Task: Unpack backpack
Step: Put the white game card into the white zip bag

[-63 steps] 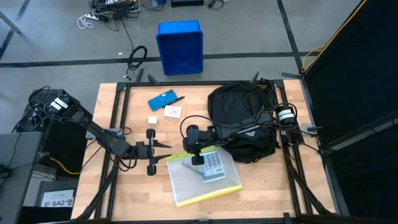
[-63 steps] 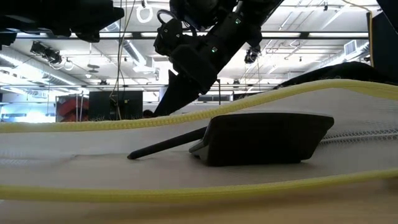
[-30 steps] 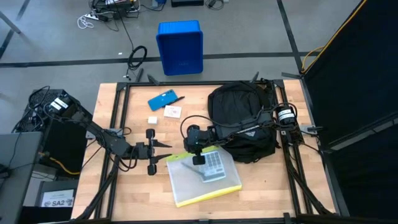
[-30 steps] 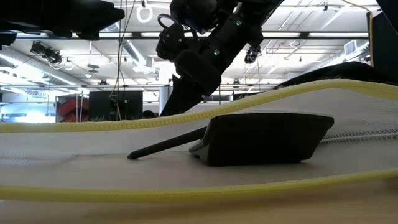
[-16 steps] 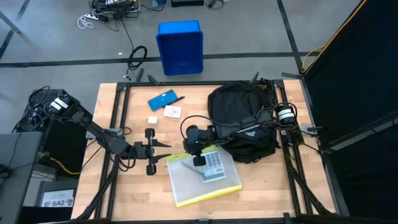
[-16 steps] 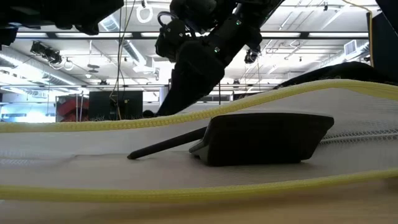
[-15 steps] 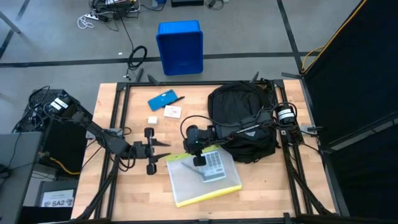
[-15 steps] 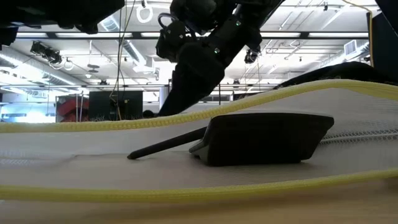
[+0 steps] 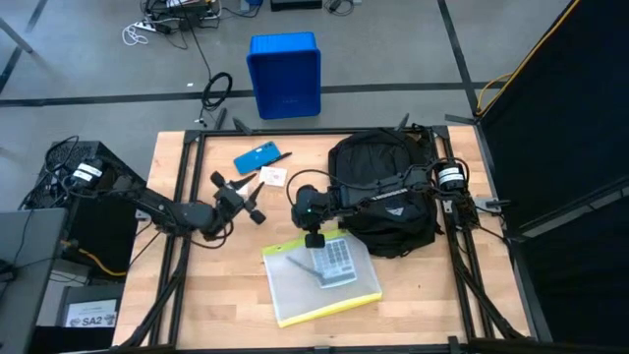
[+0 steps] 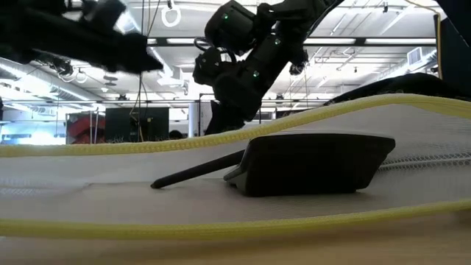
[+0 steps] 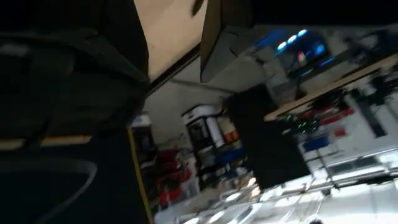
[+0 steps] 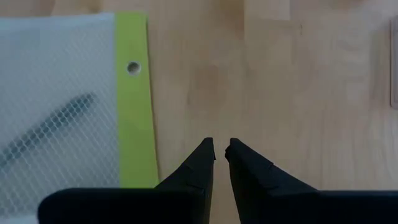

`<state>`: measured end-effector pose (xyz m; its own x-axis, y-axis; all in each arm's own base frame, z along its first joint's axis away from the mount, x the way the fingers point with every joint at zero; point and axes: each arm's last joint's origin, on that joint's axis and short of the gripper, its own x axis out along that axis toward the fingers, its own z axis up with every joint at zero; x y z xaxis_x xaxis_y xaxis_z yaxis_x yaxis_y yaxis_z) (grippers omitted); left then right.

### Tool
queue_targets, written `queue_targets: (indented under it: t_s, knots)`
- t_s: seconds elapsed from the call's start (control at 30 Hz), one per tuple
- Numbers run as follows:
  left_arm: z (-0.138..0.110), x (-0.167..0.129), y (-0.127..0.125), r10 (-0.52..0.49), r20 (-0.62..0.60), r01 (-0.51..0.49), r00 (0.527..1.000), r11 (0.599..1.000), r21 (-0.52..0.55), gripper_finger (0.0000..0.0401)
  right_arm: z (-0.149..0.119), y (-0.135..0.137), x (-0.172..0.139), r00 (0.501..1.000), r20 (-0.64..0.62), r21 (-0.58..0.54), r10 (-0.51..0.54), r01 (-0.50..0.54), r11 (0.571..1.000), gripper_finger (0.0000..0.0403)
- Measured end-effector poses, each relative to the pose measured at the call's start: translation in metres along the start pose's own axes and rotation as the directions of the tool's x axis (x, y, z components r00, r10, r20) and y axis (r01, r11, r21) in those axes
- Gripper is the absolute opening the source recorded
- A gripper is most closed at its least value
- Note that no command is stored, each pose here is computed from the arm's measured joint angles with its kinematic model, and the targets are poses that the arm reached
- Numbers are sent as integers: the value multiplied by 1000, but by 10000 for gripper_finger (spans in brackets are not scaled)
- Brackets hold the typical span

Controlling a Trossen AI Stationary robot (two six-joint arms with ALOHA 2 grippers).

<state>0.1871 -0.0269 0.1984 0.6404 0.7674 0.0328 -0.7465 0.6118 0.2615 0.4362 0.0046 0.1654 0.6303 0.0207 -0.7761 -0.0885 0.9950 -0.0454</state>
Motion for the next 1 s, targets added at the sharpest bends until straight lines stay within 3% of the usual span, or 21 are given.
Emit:
queue_targets:
  t_s: [0.13,0.3,0.47,0.57,0.67,0.83,1.0]
  knots:
    - [-28,11,0,-50,-144,58,988,997,51,118,-3,-6,0,999,-28,11,-16,16,1000,24]
    - [-49,28,10,-90,-342,117,935,991,60,118,-5,-14,0,997,-45,26,-65,66,998,28]
    - [-43,54,26,-158,-578,230,801,972,54,118,-5,-19,-1,997,-40,39,-73,75,996,24]
    - [-27,66,38,-145,-666,276,732,956,95,118,-5,-21,-1,997,-38,43,-74,76,996,25]
    - [-6,77,47,-117,-678,299,725,941,157,118,-5,-22,-1,997,-33,45,-76,78,996,27]
    - [24,89,49,-135,-602,294,787,940,174,118,0,-23,-17,994,-37,50,-105,107,993,23]
    - [32,92,49,-143,-584,298,799,938,179,118,4,-23,-48,985,90,66,-148,142,988,22]
